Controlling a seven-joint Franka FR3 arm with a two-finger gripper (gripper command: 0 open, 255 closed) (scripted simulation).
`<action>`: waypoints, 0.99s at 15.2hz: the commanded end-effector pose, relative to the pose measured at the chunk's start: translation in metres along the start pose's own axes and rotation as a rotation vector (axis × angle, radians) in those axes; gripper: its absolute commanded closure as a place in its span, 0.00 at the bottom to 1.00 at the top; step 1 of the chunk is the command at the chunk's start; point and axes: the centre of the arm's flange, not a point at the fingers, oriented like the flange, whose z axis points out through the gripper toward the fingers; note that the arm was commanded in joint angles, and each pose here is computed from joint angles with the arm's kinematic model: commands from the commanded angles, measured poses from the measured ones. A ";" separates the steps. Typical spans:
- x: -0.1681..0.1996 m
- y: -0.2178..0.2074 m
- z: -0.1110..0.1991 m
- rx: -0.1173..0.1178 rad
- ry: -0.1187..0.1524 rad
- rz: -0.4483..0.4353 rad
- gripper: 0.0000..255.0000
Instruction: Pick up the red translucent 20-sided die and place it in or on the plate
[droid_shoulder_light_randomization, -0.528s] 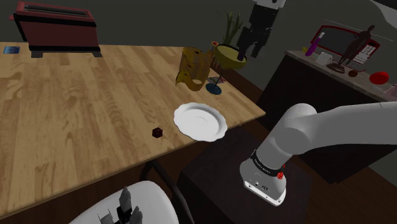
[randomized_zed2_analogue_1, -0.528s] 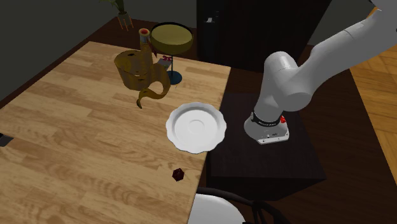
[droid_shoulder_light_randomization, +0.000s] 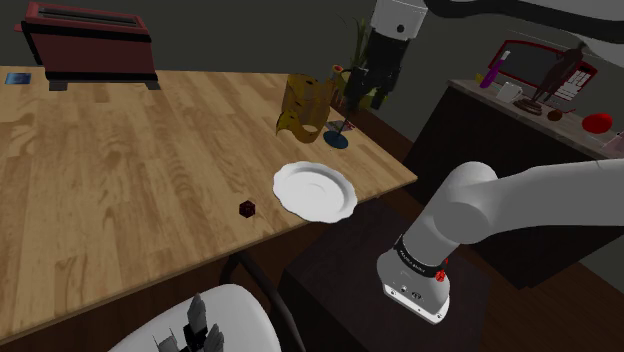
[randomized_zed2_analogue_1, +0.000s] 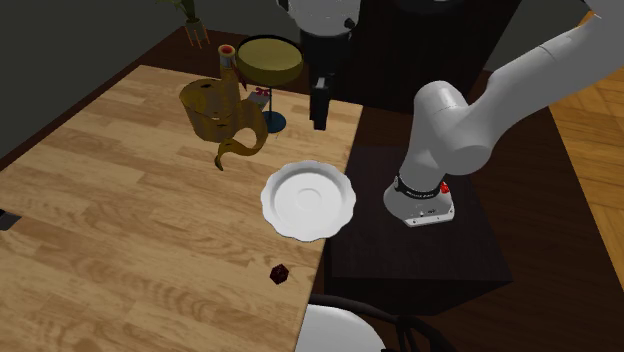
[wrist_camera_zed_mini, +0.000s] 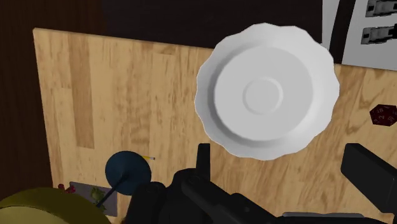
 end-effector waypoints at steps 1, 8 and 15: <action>-0.003 -0.022 0.018 -0.004 0.017 0.001 0.00; -0.001 -0.099 0.072 -0.019 0.069 -0.001 0.00; 0.003 -0.174 0.128 -0.034 0.121 -0.003 0.00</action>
